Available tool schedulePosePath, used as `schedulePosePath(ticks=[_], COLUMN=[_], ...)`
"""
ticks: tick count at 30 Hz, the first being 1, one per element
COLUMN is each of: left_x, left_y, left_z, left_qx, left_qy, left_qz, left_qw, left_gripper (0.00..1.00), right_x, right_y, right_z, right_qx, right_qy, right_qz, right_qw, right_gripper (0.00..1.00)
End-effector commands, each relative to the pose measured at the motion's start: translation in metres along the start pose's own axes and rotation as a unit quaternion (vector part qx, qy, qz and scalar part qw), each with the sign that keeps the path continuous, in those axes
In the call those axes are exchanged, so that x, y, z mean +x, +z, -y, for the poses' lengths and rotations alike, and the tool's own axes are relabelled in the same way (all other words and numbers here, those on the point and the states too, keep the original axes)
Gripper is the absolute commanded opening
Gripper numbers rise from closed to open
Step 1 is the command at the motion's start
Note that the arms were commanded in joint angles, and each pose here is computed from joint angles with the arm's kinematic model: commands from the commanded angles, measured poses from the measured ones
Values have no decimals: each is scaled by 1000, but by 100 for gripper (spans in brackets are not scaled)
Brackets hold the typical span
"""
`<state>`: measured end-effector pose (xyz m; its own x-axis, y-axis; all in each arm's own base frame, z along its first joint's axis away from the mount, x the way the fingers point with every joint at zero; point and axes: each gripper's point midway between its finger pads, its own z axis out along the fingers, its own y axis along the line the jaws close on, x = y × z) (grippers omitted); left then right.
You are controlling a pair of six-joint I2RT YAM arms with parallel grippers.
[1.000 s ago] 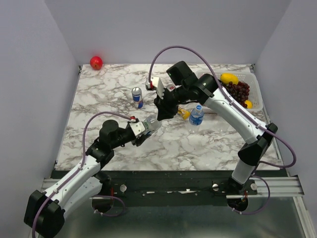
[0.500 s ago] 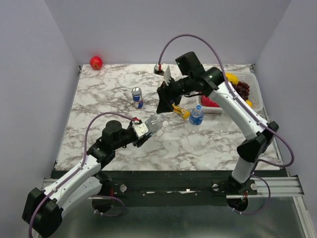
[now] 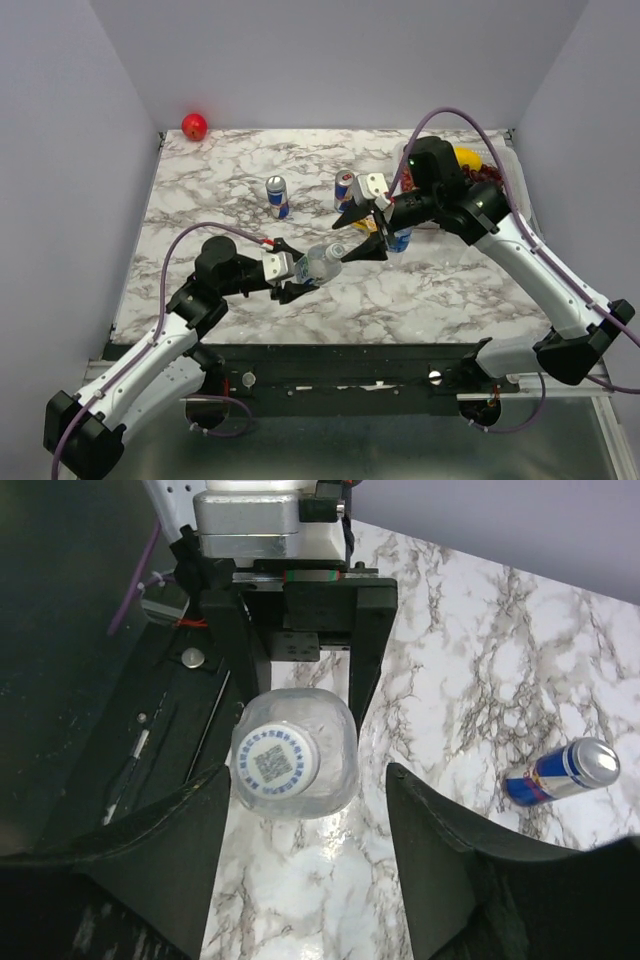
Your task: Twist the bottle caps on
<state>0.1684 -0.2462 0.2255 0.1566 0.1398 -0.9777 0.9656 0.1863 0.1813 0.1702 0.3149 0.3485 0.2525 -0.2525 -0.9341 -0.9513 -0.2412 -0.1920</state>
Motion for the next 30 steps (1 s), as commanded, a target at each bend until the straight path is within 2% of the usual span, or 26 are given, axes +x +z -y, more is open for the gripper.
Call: schedulePosePath(ticks=[1,4,9,14,16,17,18,19,20,22,23,24,25,26,28,29,30], left_x=[-18,-18,-21,-28,-28,-30,-31,-35,-34,-43,-35,-35,-37,-33,-26,-24,-24], left_y=[2,3,6,7,7,7,6,6,6,8,3,3,2,1,4,1,4], left_z=[6,5,0,-9,-25,-31,-40,-52,-60,-68,-86,-90,-94,-98,-93,-92,-82], left_qx=[26,27,17,-6,-54,-76,-104,-148,-176,-218,-275,-290,-305,-318,-307,-308,-279], left_qy=[-7,-9,-21,-25,-20,-17,-16,-14,-21,-38,-55,-66,-98,-109,-119,-113,-109], left_qz=[22,23,31,45,46,48,49,53,50,61,50,48,53,46,32,28,27], left_qw=[999,999,999,999,997,996,993,987,983,973,959,953,946,941,944,944,954], left_gripper=[0,0,0,0,0,0,0,0,0,0,0,0,0,0,0,0,0], right_x=[-9,-12,-9,5,10,10,22,18,18,33,36,32,43,53,52,48,41], right_y=[16,19,21,27,29,28,21,16,13,7,6,2,-7,-3,-9,-13,-16], right_z=[1,0,1,3,30,40,69,86,94,115,120,129,138,143,150,150,151], right_qx=[-36,-44,-47,-37,34,76,172,221,254,320,339,362,411,429,449,451,446], right_qy=[-18,-17,-3,61,78,147,186,208,264,309,338,344,353,367,366,353,337], right_qz=[41,46,42,26,21,23,10,27,38,30,31,34,15,2,-1,0,5], right_qw=[998,998,998,997,996,986,967,953,930,895,878,866,840,826,815,820,829], right_gripper=[68,60,40,21,14,3,0,0,1,0,1,1,0,0,1,19,30])
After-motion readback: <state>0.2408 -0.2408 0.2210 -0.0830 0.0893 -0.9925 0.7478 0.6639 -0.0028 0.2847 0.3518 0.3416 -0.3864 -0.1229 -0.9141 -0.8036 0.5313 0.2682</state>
